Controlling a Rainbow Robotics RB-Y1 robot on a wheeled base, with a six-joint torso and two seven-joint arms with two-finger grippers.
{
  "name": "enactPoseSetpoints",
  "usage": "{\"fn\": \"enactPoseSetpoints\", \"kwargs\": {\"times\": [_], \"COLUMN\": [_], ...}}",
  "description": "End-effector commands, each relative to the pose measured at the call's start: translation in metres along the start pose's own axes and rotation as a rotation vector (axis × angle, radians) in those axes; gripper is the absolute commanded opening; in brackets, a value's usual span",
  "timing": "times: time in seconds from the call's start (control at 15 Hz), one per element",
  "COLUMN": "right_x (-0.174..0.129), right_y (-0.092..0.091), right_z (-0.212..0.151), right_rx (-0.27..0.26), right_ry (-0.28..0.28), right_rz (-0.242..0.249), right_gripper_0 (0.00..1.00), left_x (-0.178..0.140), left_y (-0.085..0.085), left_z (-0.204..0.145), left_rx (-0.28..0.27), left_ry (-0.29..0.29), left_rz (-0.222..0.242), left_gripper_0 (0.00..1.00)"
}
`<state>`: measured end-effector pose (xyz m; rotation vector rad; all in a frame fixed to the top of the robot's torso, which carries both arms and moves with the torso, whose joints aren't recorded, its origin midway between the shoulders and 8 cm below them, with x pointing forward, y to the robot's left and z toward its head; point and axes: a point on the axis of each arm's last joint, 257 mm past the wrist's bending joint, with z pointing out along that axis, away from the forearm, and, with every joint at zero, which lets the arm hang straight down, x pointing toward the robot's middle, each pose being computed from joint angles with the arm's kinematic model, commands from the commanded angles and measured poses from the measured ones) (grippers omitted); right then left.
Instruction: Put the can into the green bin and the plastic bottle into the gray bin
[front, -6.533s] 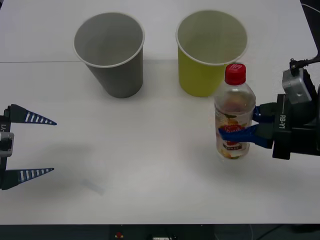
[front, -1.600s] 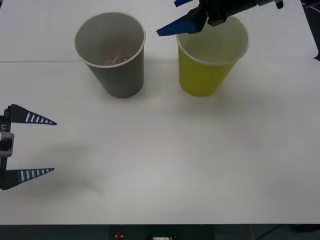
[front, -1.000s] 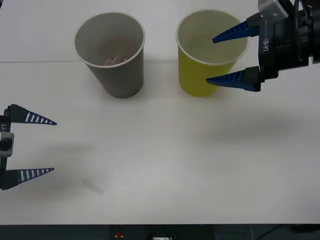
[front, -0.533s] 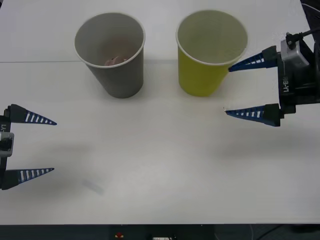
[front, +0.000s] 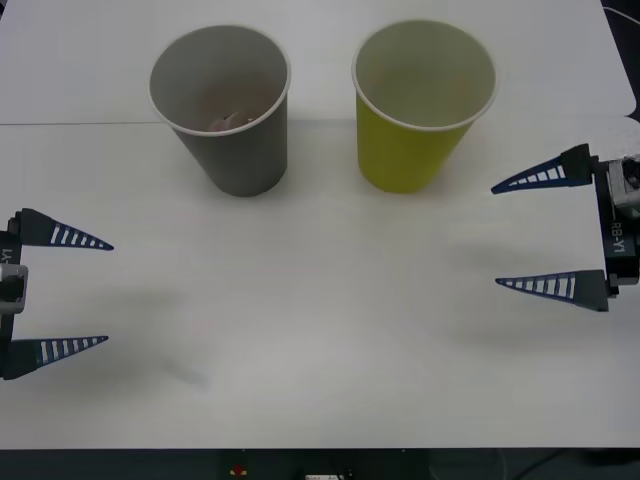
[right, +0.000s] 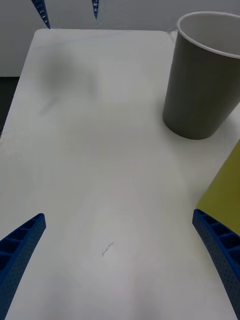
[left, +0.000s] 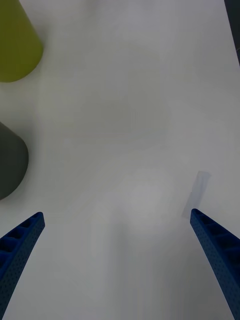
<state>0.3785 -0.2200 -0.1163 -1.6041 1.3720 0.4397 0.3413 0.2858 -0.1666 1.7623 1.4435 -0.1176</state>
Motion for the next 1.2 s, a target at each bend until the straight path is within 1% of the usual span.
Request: {"fn": "enactPoseSetpoints", "kwargs": {"times": [0.07,0.27,0.4,0.6,0.73,1.2], "right_x": [0.012,0.023,0.030,0.043,0.048,0.051], "right_y": [0.014,0.017,0.025,0.036,0.039,0.038], "right_z": [-0.004,-0.010,-0.012,-0.019,-0.024,-0.030], "right_rx": [-0.014,0.000,-0.005,-0.012,-0.014,-0.002], "right_ry": [0.013,0.036,0.047,0.079,0.095,0.108], "right_rz": [0.000,0.018,0.032,0.049,0.049,0.057], "right_gripper_0": [1.00,1.00,1.00,1.00,1.00,1.00], "left_x": [0.000,0.000,0.000,0.000,0.000,0.000], "left_y": [0.000,0.000,0.000,0.000,0.000,0.000], "left_z": [0.000,0.000,0.000,0.000,0.000,0.000], "left_rx": [0.000,0.000,0.000,0.000,0.000,0.000], "left_ry": [0.000,0.000,0.000,0.000,0.000,0.000], "left_rz": [0.000,0.000,0.000,0.000,0.000,0.000], "left_gripper_0": [1.00,1.00,1.00,1.00,1.00,1.00]}}
